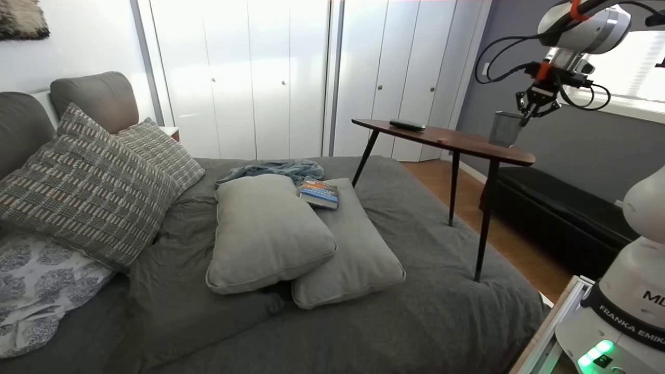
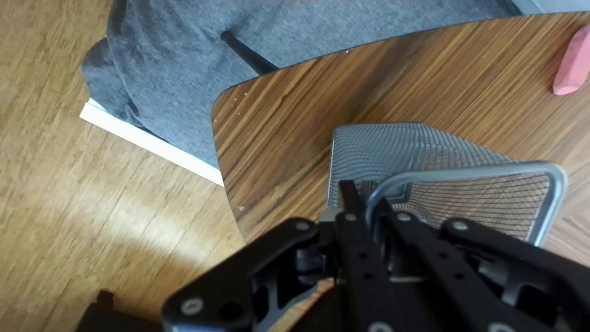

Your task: Take the eraser out of the penholder

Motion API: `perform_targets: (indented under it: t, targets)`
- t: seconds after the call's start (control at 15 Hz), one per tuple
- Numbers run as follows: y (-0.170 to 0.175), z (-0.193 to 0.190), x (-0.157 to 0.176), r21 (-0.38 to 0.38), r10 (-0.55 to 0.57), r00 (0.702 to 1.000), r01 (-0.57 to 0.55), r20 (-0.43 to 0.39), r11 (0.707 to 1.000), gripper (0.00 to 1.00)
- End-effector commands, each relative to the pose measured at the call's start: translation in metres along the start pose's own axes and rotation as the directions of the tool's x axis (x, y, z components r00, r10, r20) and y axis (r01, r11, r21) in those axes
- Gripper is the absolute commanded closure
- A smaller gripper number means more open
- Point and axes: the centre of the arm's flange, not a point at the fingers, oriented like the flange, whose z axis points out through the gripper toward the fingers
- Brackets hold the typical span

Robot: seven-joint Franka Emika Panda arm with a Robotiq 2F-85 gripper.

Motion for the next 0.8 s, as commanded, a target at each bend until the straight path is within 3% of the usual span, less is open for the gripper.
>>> perform_targets:
  t: [0.0,0.4,0.47,0.53,0.73]
  targets:
    - [0.006,-0.005,-0.010,-0.009,0.014,1.000,-0.014,0.024,1.000,0.98]
    - [0.002,0.007,-0.016,-0.052,0.031,0.999,-0.029,0.039,0.998,0.98]
    - [0.002,0.008,-0.017,-0.058,0.029,0.999,-0.027,0.045,0.998,0.68]
    - [0.002,0.009,-0.017,-0.063,0.029,0.998,-0.026,0.049,0.998,0.68]
    - [0.001,0.008,-0.019,-0.076,0.030,0.998,-0.025,0.064,0.997,0.49]
